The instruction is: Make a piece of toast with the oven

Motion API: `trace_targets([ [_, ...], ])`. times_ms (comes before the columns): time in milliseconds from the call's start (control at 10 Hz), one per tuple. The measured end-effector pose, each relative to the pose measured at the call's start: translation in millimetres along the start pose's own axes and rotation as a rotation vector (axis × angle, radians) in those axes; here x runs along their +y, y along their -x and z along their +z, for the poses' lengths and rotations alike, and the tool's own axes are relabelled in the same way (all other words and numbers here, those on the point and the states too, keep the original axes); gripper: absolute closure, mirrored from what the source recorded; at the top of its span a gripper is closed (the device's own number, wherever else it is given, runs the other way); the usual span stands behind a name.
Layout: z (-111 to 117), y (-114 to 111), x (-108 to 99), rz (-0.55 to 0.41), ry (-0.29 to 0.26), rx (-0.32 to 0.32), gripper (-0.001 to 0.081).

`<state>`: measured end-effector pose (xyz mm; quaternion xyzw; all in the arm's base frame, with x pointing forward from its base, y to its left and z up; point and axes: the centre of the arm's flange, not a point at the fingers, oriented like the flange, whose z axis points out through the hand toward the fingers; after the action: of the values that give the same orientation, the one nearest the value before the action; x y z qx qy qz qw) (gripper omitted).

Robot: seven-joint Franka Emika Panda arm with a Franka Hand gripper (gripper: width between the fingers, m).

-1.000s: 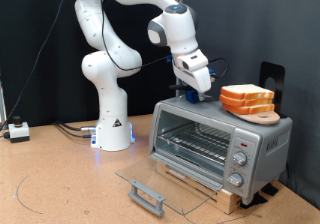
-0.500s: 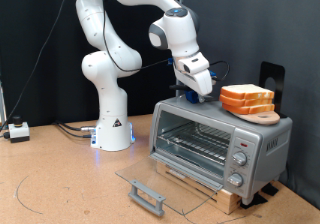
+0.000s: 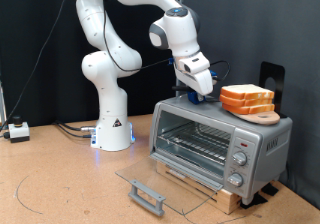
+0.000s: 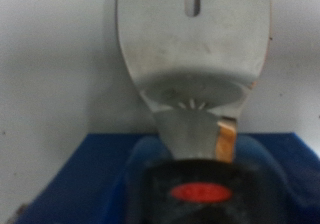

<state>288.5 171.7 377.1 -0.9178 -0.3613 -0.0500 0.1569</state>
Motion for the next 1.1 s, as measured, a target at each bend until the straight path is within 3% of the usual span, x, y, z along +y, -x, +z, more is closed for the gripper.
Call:
trace_targets([
  [300,-5.3,0.3,1.9,-0.003,-0.013,0.016,0.0407],
  [800,-62.3,12.8,-2.3,-0.020,-0.082,0.090,0.0410],
  [1100,-67.9,12.9,9.8,0.012,-0.064,0.129,0.0410],
])
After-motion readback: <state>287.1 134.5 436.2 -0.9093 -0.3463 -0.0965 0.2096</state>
